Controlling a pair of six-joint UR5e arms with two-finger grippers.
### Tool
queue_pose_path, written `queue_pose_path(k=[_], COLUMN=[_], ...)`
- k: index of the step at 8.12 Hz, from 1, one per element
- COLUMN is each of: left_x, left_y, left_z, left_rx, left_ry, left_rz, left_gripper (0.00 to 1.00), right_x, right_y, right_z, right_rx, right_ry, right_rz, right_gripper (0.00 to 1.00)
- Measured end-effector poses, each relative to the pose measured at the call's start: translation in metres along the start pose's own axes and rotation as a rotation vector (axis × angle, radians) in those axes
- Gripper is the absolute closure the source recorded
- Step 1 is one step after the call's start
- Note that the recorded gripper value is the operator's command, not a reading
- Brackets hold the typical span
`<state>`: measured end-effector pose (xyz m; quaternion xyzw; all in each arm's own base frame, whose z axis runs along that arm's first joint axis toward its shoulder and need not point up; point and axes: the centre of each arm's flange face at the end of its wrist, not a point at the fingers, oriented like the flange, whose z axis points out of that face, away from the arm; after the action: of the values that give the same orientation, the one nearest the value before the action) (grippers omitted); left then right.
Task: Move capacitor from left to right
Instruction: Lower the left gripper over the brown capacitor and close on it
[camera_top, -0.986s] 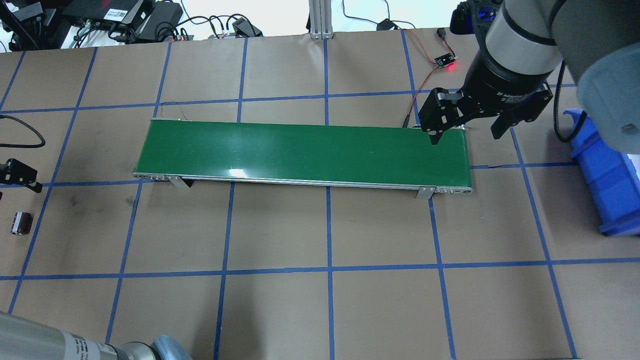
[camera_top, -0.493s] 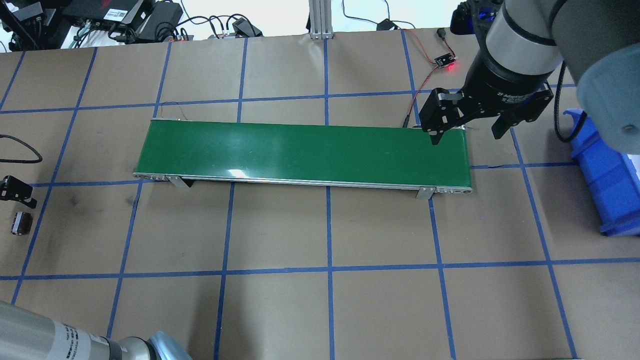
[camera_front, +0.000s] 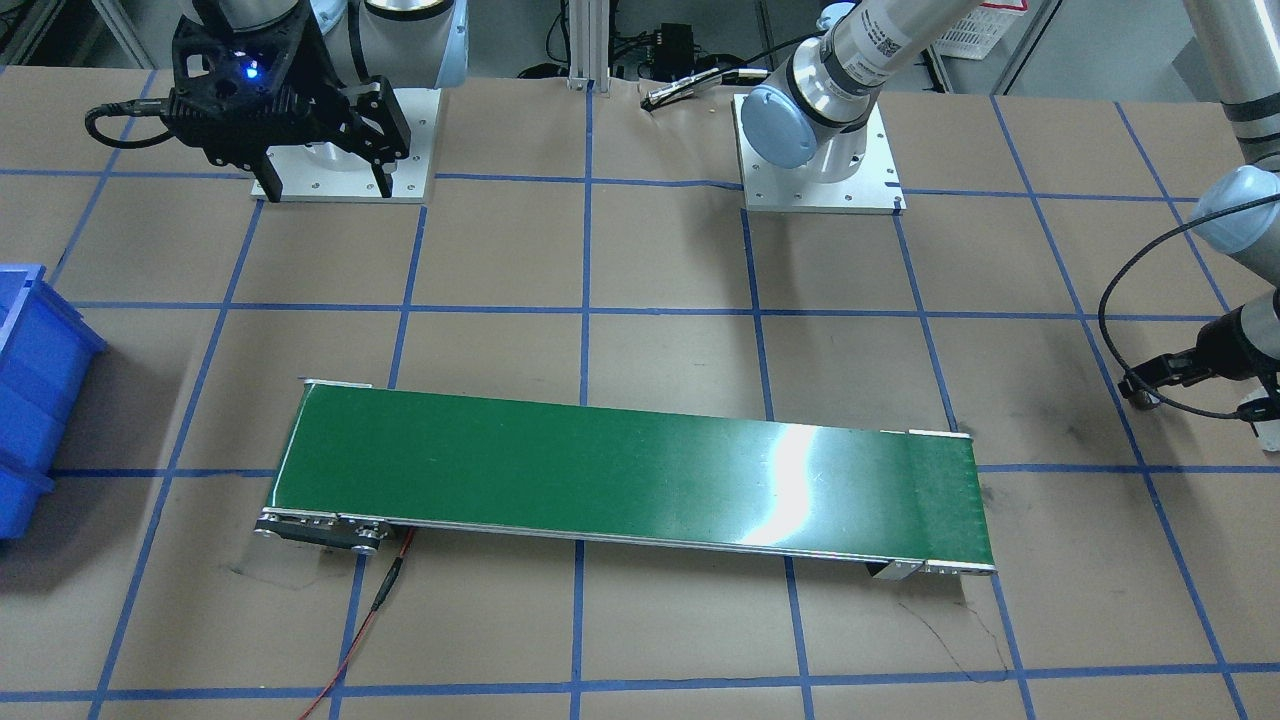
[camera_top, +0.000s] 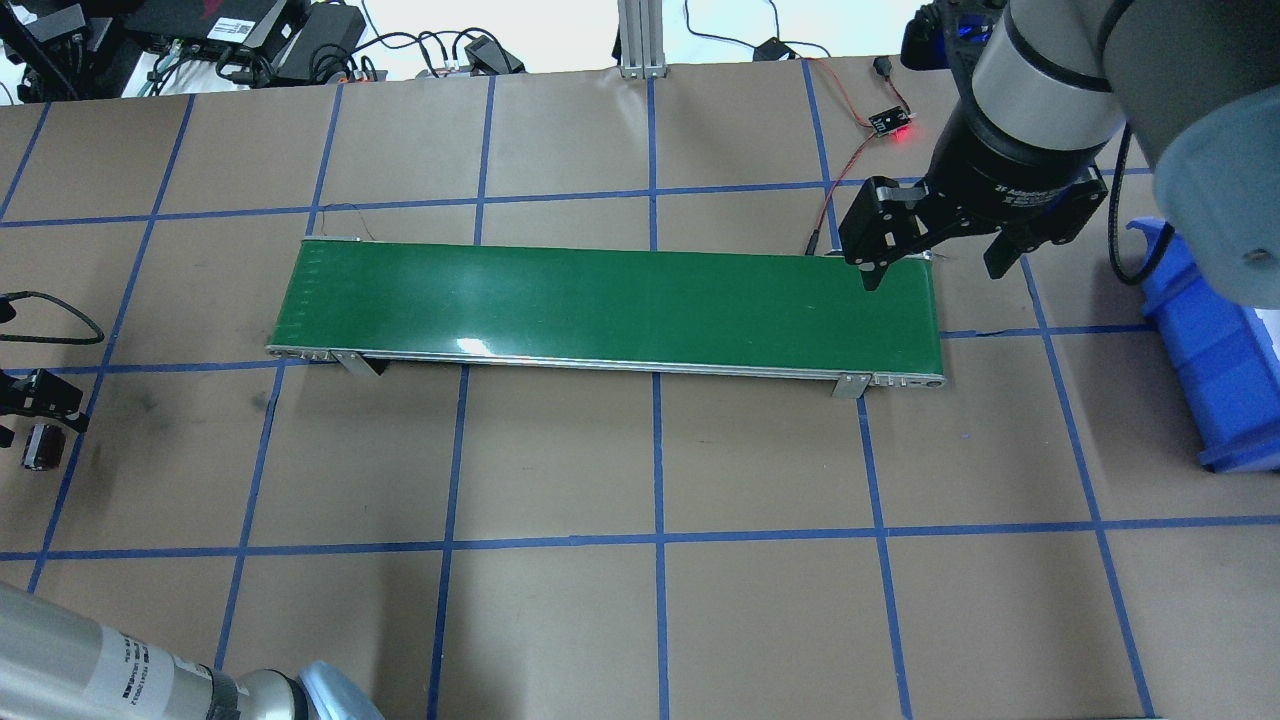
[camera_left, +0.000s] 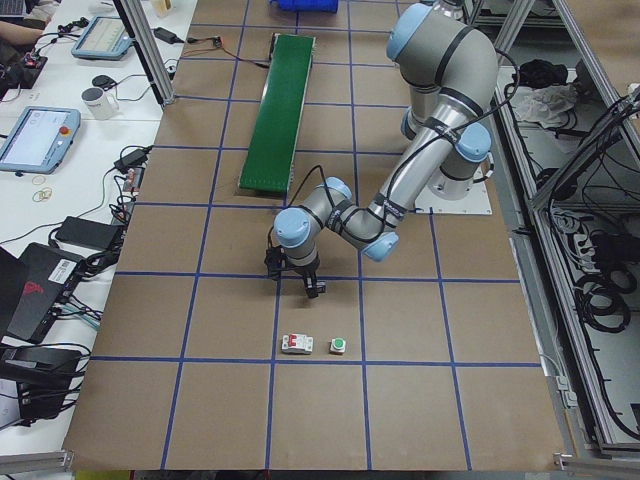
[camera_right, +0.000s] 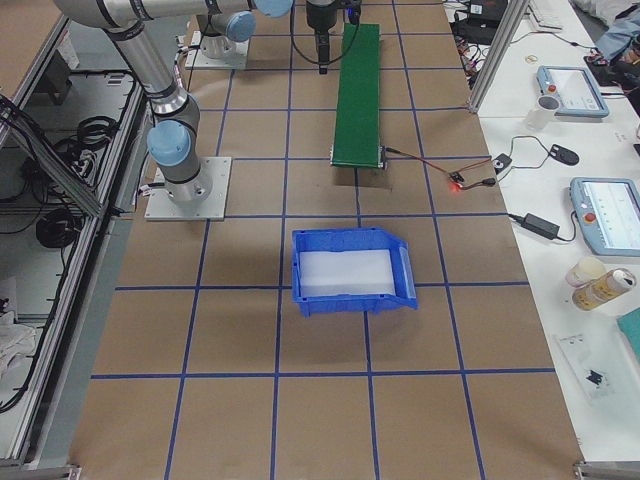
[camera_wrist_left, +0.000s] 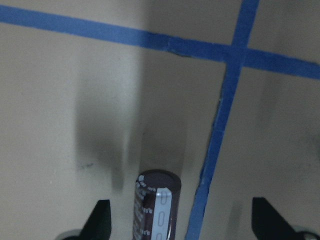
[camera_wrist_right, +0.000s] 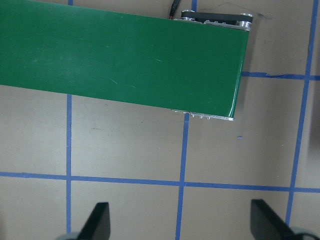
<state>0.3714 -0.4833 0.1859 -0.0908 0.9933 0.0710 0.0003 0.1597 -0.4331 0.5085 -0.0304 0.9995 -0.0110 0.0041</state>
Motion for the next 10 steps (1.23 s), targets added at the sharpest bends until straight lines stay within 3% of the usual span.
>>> queue_pose_path(k=[3,4,5,6,10], left_x=[-0.01,-0.014,-0.018,-0.02,-0.021], left_y=[0.002,0.005,0.008,0.009,0.01], left_z=[0.011,0.012,0.012,0.012,0.0], left_rx=[-0.032,-0.04,-0.044,-0.045,-0.03], left_ry=[-0.023,-0.031,-0.033,-0.034,-0.049], left_rz=[0.0,0.002,0.0,-0.004,-0.009], left_gripper=[0.13,0.4,0.77,1.0,1.0], right_x=[0.0,0.0,0.0,0.0,0.0], right_y=[0.0,0.0,0.0,0.0,0.0], right_z=[0.0,0.0,0.0,0.0,0.0], right_rx=[0.001,0.001,0.001,0.001,0.0], right_ry=[-0.004,-0.003,-0.003,-0.003,-0.002], right_rz=[0.0,0.0,0.0,0.0,0.0], right_gripper=[0.0,0.0,0.0,0.0,0.0])
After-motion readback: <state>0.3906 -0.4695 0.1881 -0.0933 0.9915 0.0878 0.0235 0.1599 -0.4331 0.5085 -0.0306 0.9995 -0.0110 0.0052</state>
